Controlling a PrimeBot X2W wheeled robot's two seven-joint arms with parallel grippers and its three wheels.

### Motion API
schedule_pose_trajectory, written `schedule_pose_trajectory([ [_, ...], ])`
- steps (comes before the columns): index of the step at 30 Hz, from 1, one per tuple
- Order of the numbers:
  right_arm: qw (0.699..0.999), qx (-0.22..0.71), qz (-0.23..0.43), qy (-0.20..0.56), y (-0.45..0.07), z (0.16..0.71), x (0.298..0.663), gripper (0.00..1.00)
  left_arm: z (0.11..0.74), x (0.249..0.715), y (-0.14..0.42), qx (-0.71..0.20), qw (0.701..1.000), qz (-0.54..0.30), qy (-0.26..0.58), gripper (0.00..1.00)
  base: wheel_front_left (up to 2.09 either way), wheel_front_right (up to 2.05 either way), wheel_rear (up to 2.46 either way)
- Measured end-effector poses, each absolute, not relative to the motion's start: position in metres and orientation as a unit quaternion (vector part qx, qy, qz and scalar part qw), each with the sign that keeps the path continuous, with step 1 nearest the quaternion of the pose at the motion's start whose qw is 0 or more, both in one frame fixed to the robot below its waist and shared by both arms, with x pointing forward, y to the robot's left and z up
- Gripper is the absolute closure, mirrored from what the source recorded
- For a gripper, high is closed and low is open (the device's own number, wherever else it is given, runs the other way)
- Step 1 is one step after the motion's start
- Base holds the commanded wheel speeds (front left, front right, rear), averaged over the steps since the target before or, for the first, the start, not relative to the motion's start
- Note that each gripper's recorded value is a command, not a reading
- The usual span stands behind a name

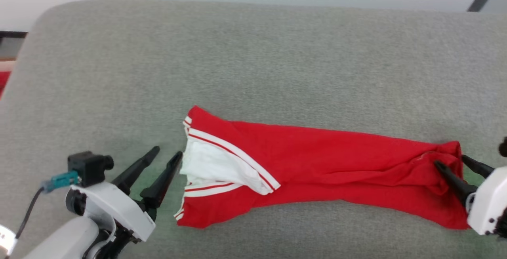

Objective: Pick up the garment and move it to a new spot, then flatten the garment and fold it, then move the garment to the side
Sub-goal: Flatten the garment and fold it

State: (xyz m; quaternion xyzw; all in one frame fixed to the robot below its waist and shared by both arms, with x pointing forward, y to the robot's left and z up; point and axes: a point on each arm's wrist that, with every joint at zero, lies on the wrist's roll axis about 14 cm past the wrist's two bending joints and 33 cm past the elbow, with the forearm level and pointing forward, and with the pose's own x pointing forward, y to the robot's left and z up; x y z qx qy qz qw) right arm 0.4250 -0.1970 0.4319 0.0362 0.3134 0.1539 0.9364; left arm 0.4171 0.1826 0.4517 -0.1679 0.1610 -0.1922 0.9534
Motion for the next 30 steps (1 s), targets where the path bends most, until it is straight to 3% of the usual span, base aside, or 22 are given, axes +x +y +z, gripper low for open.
schedule_pose_trajectory([
  [9,0.927,0.063,0.134,0.345,-0.206,0.427,0.420,0.00,0.453,0.395,0.215,-0.194,0.969,-0.099,0.112,0.00,0.00,0.00,0.00],
  [18,0.907,0.074,0.104,0.400,-0.221,0.416,0.410,0.00,0.462,0.379,0.243,-0.140,0.987,-0.034,0.064,0.00,0.00,0.00,0.00],
  [30,0.879,0.084,0.074,0.463,-0.220,0.408,0.415,0.00,0.474,0.379,0.239,-0.064,0.997,-0.030,0.031,0.00,0.00,0.00,0.00],
])
